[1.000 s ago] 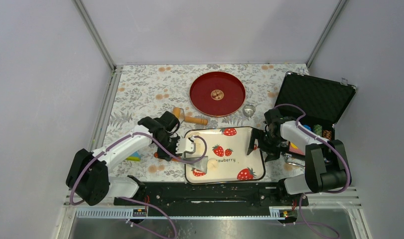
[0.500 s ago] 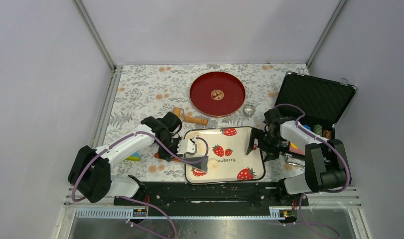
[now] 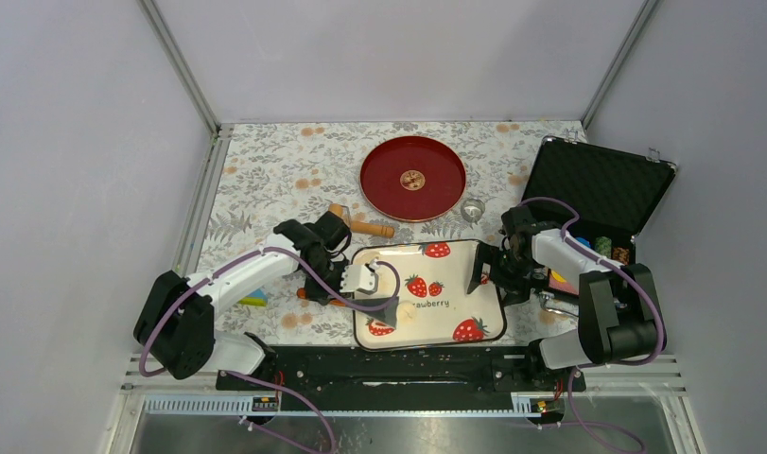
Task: Roll out the dumpling wrappers from the dough
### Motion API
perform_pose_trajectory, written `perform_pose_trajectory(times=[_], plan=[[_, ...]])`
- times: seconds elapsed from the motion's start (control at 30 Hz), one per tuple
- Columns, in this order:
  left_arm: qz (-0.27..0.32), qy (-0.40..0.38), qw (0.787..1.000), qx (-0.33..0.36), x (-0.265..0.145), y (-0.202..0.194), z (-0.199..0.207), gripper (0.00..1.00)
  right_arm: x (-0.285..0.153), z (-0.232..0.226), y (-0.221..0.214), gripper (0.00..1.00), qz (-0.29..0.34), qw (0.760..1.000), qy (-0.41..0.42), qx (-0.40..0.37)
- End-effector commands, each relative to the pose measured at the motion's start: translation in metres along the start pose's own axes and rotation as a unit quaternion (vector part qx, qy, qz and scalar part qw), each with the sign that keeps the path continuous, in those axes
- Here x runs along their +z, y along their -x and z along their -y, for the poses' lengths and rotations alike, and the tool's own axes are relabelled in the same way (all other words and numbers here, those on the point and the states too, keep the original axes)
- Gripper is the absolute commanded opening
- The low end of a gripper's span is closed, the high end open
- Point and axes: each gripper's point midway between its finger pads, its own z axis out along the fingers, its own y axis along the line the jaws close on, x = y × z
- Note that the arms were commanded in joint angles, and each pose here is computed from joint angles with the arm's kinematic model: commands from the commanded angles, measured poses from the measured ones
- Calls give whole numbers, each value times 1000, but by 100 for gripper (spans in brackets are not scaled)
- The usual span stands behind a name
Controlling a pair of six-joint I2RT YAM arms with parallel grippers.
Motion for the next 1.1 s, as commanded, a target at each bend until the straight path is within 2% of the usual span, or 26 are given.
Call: perform_pose_trajectory(times=[0.0, 0.43, 1.07], plan=[[39, 22, 999, 16, -8, 23, -13, 0, -6, -7, 9, 99, 8, 1000, 12, -7], [63, 14, 998, 9, -8, 33, -10, 0, -3, -10, 5, 100, -2, 1000, 21, -1], [66, -4, 997, -29, -2, 36, -9, 0, 0, -17, -5, 100, -13, 998, 50, 19]])
